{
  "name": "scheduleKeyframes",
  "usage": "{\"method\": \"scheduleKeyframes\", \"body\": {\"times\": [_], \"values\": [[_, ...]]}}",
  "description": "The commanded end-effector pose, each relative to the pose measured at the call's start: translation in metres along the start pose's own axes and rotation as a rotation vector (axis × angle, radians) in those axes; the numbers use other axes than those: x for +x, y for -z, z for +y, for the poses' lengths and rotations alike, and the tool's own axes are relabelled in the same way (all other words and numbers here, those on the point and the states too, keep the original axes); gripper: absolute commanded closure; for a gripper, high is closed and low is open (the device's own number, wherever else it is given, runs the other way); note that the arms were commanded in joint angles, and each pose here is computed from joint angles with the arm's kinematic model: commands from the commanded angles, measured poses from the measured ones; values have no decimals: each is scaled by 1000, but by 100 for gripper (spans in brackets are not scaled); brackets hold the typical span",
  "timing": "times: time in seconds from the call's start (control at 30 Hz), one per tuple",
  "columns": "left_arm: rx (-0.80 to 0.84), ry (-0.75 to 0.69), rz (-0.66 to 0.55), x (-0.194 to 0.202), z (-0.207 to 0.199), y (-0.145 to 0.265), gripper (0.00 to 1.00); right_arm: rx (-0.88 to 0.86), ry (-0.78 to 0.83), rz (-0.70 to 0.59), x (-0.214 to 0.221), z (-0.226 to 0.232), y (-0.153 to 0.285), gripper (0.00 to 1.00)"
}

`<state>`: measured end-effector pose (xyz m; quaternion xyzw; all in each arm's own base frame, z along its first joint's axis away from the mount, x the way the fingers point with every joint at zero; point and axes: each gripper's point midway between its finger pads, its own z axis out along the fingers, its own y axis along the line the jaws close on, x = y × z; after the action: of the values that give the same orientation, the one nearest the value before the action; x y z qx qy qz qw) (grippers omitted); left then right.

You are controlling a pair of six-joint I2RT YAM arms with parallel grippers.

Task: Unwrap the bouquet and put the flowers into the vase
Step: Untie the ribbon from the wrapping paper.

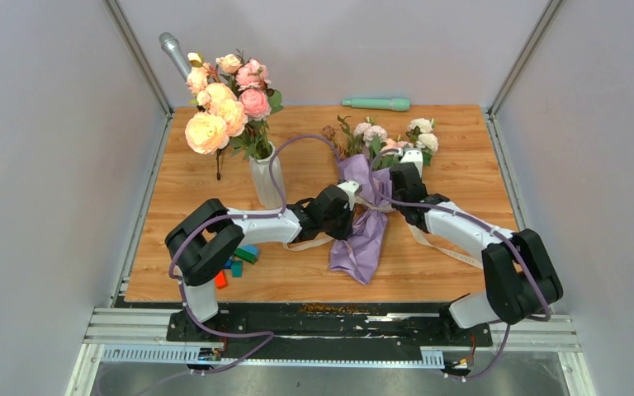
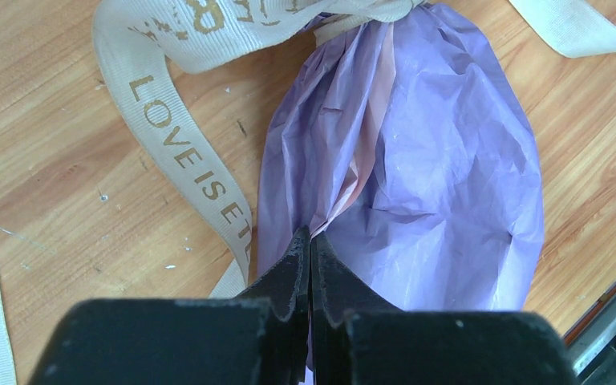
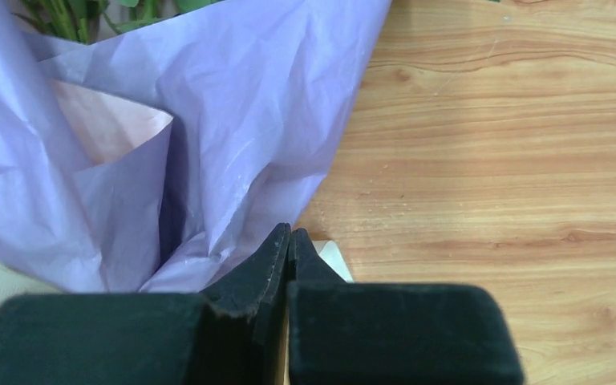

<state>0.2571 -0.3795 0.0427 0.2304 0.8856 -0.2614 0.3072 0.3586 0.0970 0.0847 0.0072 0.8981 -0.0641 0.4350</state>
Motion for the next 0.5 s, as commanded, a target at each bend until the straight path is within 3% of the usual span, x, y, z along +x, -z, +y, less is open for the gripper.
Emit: {"method": "scheduleKeyframes", "body": {"times": [0.0, 0.2, 0.47], "values": [[4, 3, 2, -2, -3, 9, 100, -192, -28, -82, -23, 18, 21, 100], [-14, -5, -15, -10, -1, 10, 100, -531, 22, -89, -16, 61, 56, 74], [-15, -5, -32, -19, 0, 11, 100, -649, 47, -33, 5, 79, 59, 75]]}}
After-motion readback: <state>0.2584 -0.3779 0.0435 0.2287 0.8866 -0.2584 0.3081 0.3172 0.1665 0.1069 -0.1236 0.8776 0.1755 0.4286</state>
